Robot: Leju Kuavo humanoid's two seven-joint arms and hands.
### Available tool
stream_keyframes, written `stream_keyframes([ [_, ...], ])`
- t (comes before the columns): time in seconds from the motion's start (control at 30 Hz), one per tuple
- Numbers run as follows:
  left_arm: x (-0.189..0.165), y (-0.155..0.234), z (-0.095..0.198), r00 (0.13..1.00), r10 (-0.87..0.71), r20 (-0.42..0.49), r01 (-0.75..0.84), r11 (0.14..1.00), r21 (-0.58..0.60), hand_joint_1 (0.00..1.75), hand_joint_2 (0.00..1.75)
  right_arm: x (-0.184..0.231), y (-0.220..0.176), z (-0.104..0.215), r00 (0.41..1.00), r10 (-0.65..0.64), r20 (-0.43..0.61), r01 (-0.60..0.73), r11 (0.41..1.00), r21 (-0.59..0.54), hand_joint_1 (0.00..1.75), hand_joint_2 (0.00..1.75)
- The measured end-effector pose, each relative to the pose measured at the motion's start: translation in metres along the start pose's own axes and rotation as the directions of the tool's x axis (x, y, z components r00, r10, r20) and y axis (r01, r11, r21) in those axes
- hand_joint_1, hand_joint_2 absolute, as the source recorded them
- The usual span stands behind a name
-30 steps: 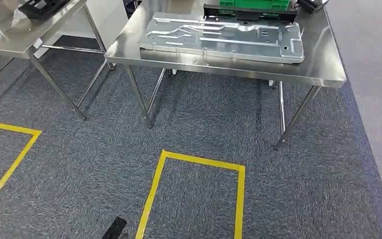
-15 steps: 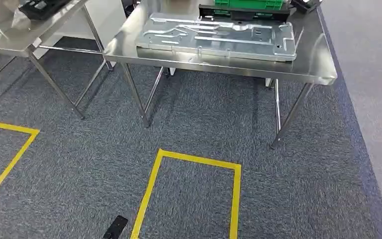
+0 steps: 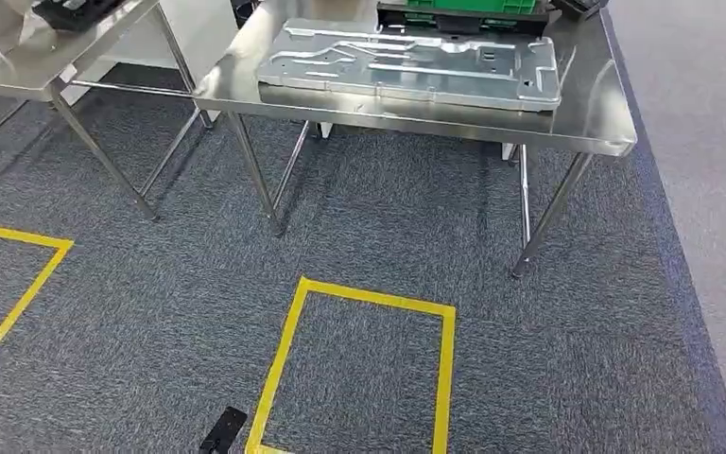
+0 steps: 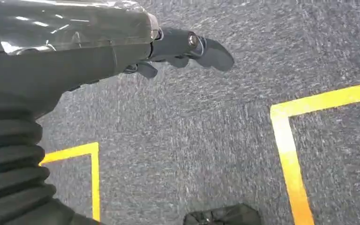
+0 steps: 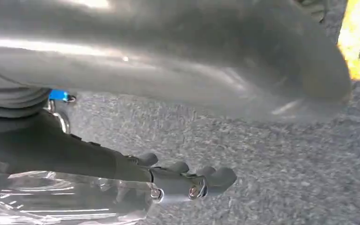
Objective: Take the parts from the cabinet and place them on the table.
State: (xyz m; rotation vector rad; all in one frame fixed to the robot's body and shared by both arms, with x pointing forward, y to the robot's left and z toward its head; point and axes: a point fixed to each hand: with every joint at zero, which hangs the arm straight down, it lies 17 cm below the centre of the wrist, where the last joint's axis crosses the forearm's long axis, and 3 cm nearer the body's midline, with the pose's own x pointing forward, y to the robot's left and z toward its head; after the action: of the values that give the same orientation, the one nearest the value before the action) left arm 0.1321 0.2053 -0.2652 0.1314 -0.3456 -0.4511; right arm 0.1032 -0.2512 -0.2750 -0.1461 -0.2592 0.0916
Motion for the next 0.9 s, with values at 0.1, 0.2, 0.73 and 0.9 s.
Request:
stream_keyframes([
  [0.1, -0.001, -0.001, 0.0, 1.0, -0.002, 0.002, 0.002, 1.0, -0.001, 0.0, 0.0, 0.007, 0.005, 0.001, 0.999, -0.008, 0.04, 0.008, 1.0, 0.02, 0.0, 0.0],
  [0.2, 0.001, 0.0, 0.0, 1.0, -0.004, 0.004, 0.004, 1.0, 0.001, 0.0, 0.0, 0.009, 0.003, 0.001, 0.999, -0.01, 0.051, 0.009, 1.0, 0.02, 0.0, 0.0],
  [0.73, -0.01, -0.005, 0.002, 1.0, -0.003, -0.012, 0.003, 1.0, -0.003, 0.0, 1.75, -0.001, 0.002, 0.001, 1.0, -0.005, 0.015, 0.004, 1.0, 0.011, 0.0, 0.0],
  [0.9, -0.018, -0.008, 0.003, 1.0, 0.003, -0.02, -0.003, 1.0, 0.0, 0.0, 1.75, -0.006, -0.001, 0.0, 1.0, 0.008, -0.01, -0.008, 1.0, -0.004, 0.0, 0.0],
])
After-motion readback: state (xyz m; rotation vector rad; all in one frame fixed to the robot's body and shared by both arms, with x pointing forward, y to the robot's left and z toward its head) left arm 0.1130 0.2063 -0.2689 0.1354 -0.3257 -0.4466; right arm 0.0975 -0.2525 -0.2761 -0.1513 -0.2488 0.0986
